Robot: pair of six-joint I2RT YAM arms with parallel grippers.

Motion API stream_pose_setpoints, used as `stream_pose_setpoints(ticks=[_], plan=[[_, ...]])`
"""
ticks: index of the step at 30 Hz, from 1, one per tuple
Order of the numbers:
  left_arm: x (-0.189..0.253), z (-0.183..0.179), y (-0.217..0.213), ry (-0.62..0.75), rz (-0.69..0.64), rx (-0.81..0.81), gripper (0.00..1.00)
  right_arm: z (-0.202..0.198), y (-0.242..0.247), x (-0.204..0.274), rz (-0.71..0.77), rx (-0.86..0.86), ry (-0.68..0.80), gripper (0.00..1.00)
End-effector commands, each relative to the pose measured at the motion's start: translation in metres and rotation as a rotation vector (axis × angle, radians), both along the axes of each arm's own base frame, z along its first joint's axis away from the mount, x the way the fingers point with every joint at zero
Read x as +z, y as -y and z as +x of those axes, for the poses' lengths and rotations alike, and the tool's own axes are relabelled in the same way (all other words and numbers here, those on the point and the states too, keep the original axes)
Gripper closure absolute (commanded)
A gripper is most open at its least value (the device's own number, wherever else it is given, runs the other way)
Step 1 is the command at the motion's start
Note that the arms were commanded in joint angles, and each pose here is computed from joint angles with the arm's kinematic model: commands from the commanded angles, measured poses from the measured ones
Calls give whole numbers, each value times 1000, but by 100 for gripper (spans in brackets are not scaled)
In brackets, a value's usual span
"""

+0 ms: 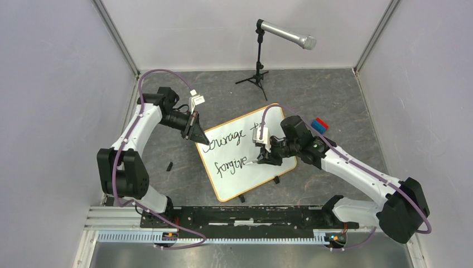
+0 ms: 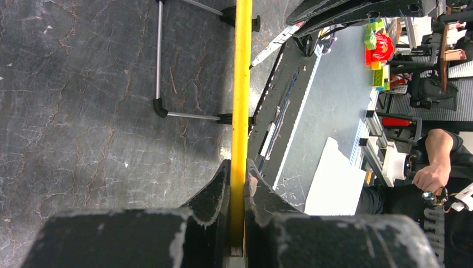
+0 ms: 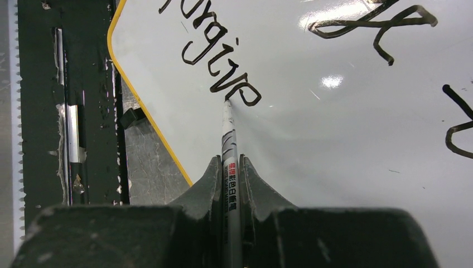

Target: Write a sentence on the whiteboard

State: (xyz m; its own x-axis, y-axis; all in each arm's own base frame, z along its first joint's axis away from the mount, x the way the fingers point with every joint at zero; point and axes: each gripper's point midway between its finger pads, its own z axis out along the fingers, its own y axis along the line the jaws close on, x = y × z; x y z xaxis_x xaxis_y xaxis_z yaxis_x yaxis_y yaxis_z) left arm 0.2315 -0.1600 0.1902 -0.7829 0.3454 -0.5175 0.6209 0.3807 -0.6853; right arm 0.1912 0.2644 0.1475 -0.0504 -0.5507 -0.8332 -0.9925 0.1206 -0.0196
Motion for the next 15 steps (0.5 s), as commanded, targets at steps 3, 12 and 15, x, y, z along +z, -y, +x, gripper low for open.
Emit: stream_pose_setpoints(ticks=[3, 12, 15], plan=[[-3, 5, -10, 62, 76, 0, 98, 9, 11, -6, -38, -43, 35, 100], [-2, 6, -10, 61, 75, 1, 98, 17, 18, 14, -31, -48, 66, 100], [-2, 6, -10, 62, 76, 3, 98, 15, 19, 28, -14, -42, 75, 100]])
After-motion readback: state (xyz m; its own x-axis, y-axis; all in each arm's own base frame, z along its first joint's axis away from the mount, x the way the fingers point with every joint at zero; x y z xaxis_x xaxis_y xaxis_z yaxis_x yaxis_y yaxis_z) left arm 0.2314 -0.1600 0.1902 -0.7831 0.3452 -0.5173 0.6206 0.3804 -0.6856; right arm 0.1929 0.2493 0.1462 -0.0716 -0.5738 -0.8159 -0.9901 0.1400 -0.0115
